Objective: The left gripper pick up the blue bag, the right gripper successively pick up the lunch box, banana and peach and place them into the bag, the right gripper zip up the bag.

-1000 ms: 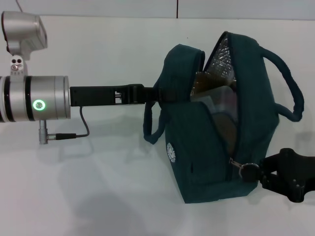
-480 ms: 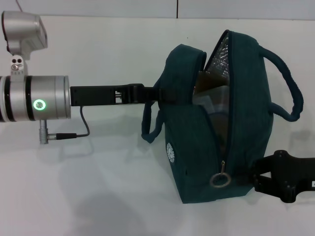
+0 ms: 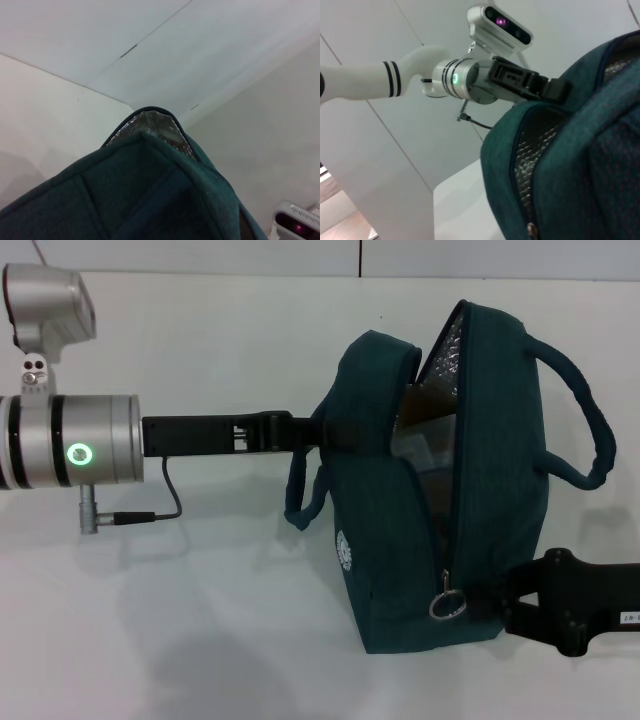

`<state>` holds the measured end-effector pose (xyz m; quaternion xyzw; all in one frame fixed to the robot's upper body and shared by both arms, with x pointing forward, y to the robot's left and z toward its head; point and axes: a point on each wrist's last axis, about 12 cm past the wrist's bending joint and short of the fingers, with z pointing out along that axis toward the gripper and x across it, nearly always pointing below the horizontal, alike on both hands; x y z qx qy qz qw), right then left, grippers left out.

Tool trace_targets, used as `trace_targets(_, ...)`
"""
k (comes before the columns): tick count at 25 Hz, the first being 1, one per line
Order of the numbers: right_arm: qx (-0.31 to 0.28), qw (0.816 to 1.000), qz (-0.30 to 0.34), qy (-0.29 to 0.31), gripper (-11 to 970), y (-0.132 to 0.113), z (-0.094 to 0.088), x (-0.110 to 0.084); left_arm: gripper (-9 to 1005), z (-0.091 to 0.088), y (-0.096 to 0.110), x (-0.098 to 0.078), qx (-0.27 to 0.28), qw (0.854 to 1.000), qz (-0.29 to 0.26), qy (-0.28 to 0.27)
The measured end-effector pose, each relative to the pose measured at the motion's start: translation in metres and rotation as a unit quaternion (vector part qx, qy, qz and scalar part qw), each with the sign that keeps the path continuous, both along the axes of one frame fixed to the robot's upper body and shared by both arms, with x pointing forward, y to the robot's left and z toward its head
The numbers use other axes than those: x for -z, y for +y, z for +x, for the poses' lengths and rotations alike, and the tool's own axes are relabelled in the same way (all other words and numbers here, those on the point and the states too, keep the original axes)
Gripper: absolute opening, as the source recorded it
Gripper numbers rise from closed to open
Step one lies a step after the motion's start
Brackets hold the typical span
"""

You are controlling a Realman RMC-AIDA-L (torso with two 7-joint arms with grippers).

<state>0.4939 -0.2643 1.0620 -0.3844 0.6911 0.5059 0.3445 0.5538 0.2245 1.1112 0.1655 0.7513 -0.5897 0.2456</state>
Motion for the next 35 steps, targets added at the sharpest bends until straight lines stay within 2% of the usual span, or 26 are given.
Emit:
trace_targets(9,-0.014,1.0,-0.003,-0.018,145,0.006,-0.001,0.001,83,-0.001,0.0,0.001,0.0,1.0,0.0,0.002)
trace_targets(15,-0.017,1.0,-0.004,-0.022,302,0.008,0.001,0.0,86,-0.001,0.0,0.001,0.001,1.0,0.001,0.002)
trace_targets(28,0.022,0.999,-0.023,-0.03,300,0.007,0.012,0.004,91,-0.001,0.0,0.001,0.001,1.0,0.001,0.002)
trace_targets(35,-0.002,1.0,-0.018,-0.025,299,0.018,0.014,0.002,94,-0.002,0.001,0.002,-0.002,1.0,0.0,0.003)
